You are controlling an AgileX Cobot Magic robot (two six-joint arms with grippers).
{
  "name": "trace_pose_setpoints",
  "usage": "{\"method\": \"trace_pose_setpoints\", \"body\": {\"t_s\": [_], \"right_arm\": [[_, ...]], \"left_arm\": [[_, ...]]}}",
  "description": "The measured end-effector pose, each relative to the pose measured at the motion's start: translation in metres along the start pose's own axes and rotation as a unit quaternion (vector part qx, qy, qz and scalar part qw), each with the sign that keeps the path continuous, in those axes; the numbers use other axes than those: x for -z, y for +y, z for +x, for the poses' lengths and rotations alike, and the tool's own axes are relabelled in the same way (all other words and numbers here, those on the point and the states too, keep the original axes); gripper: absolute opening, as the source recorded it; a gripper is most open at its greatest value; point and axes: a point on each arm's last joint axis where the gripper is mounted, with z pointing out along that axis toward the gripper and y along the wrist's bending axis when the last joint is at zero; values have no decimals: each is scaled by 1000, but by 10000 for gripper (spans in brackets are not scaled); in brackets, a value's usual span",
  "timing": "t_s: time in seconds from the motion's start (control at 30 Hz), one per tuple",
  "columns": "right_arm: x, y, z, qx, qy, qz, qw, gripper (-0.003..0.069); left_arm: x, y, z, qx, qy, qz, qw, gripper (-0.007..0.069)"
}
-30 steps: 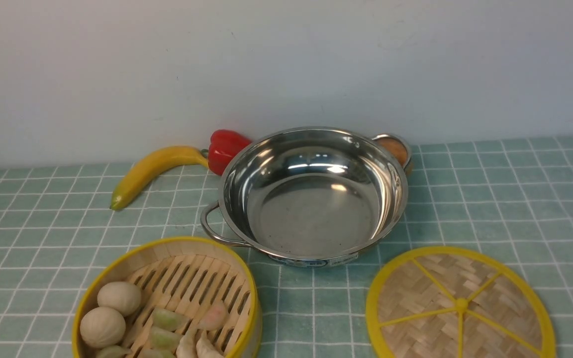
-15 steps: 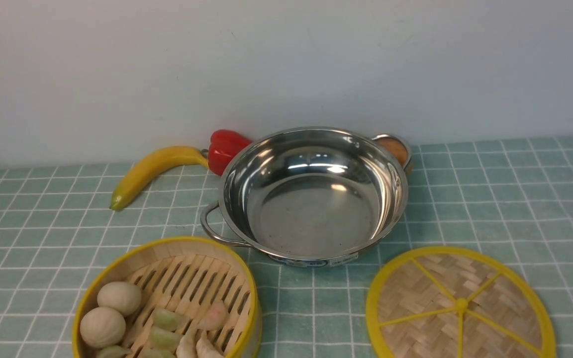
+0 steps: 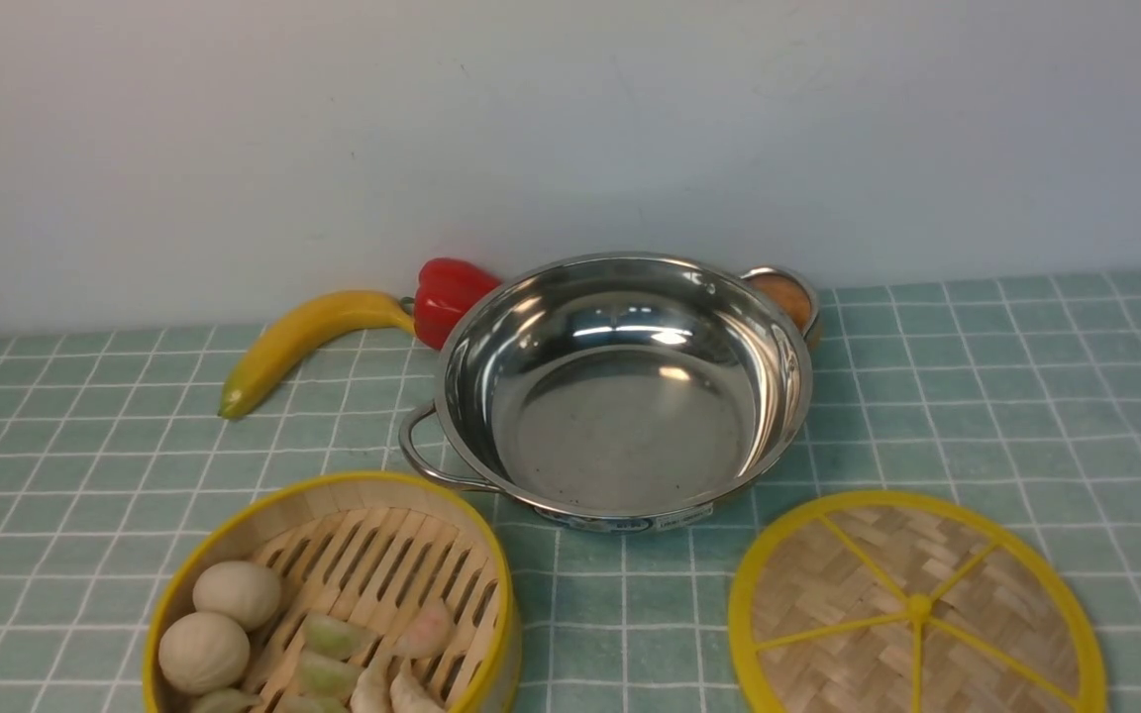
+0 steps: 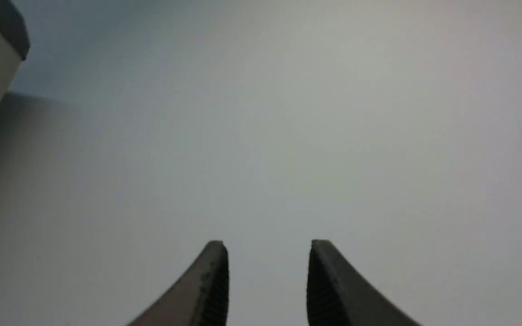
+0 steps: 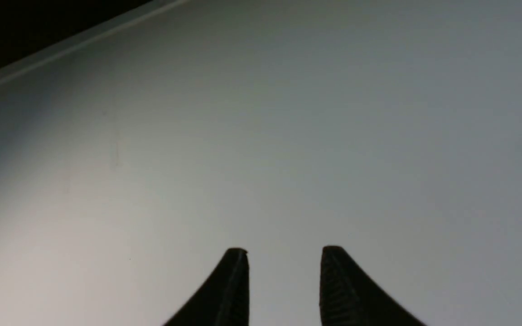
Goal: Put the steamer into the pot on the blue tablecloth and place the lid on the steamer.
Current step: 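Grasp the rim of the steamer basket holding the buns with the left gripper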
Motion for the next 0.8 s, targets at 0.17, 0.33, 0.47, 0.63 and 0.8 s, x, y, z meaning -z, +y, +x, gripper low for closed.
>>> {"method": "trace_pose_setpoints", "body": {"t_s": [0.17, 0.33, 0.47, 0.63, 0.8], "right_arm": [[0, 0, 0, 0, 0, 0, 1000, 242], [-10, 5, -5, 3, 18, 0, 1000, 242], [-28, 19, -13, 39, 65, -22, 997, 242], [-40, 26, -13, 98, 180, -3, 979, 242], [-59, 25, -19, 78, 278, 83, 954, 242]], "left_arm": [[-21, -14, -36, -31, 38, 17, 999, 243], [-48, -23, -53, -86, 172, 21, 981, 243], [-71, -27, -50, -92, 272, 18, 958, 243], [-92, -25, -22, -67, 419, -3, 906, 243], [-108, -20, 14, -54, 588, -28, 807, 243]]}}
